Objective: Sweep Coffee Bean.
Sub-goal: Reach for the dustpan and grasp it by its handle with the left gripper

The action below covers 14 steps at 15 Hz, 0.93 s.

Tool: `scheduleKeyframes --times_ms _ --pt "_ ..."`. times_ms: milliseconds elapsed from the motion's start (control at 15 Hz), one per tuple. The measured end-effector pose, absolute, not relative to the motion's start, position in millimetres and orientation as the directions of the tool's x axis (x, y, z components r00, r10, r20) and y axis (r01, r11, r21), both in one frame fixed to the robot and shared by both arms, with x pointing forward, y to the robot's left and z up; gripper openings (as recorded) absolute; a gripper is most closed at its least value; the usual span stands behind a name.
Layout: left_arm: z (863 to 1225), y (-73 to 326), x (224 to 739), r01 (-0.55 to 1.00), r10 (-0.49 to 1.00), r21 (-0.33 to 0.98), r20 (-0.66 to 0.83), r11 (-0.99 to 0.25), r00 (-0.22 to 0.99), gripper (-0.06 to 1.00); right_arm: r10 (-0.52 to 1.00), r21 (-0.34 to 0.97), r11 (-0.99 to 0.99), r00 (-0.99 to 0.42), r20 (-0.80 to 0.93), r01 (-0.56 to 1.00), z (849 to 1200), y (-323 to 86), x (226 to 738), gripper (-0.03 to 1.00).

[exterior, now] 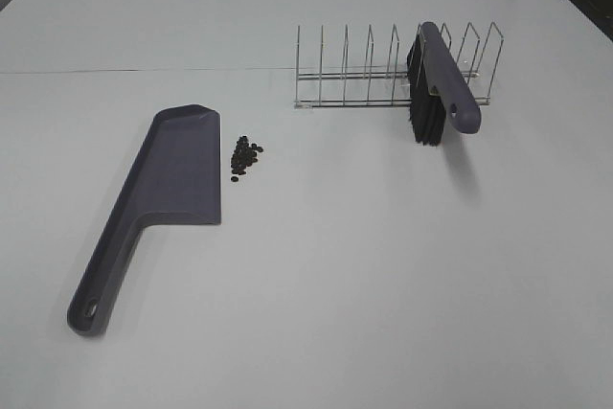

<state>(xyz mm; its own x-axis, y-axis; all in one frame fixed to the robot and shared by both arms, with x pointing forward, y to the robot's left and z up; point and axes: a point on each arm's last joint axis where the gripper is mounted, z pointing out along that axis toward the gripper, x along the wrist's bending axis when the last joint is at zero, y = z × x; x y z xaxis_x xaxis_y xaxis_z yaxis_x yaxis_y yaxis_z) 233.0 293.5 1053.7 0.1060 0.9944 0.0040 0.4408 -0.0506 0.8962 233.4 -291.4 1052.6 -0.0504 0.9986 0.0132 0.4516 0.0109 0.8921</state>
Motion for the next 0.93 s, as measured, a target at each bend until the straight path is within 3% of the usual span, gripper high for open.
scheduleKeyframes --times_ms 933 --pt "1053.7 293.5 233.0 0.441 0.994 0.896 0.004 -0.051 0.106 0.8 0.999 0.892 0.011 -0.05 0.013 0.452 1052.6 -291.4 233.4 0.74"
